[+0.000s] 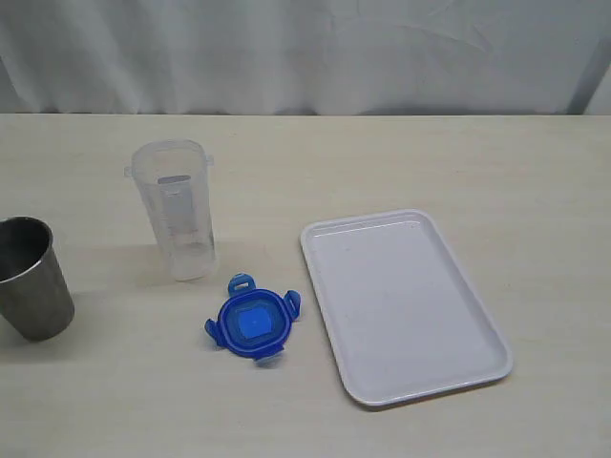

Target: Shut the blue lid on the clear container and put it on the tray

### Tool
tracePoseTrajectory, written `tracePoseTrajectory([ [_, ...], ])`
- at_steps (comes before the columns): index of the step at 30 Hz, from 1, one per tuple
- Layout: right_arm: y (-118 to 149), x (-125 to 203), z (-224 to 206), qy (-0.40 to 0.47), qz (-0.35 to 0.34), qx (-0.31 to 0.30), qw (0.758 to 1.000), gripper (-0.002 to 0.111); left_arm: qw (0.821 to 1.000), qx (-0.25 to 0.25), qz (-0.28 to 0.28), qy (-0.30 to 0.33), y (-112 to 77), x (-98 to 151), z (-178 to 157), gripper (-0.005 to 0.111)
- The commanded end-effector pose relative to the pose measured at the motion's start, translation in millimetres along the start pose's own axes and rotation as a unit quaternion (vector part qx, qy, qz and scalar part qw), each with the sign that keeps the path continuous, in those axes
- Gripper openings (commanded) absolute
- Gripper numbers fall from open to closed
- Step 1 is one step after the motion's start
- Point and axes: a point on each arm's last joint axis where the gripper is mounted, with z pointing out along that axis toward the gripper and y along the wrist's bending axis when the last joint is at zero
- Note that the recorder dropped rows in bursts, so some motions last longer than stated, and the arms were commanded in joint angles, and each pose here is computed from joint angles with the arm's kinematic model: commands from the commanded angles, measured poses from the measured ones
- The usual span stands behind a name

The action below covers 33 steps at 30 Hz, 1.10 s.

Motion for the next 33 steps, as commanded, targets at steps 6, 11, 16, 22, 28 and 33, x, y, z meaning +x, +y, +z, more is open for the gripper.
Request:
tracePoseTrajectory([
  [6, 0, 1, 0, -0.001, -0.002, -0.001, 1.000, 0.004, 0.980, -0.010, -0.072, -0.188, 3.9, -32, -6, 0.000],
  [11, 0, 1, 0, -0.001, -0.002, -0.001, 1.000, 0.004, 0.945, 0.005, -0.166, -0.281, 7.2, -48, -14, 0.000],
  [16, 0, 1, 0, -0.001, -0.002, -0.001, 1.000, 0.004, 0.933, 0.016, -0.150, -0.327, 5.8, -55, -19, 0.015],
  [22, 0, 1, 0, -0.001, -0.002, -0.001, 1.000, 0.004, 0.920, 0.024, -0.126, -0.370, 4.1, -62, -25, 0.094],
  [28, 0, 1, 0, -0.001, -0.002, -0.001, 1.000, 0.004, 0.919, 0.027, -0.123, -0.374, 3.6, -62, -26, 0.105],
  [33, 0, 1, 0, -0.001, -0.002, -0.001, 1.000, 0.004, 0.931, 0.033, -0.128, -0.341, 2.7, -62, -13, 0.105],
])
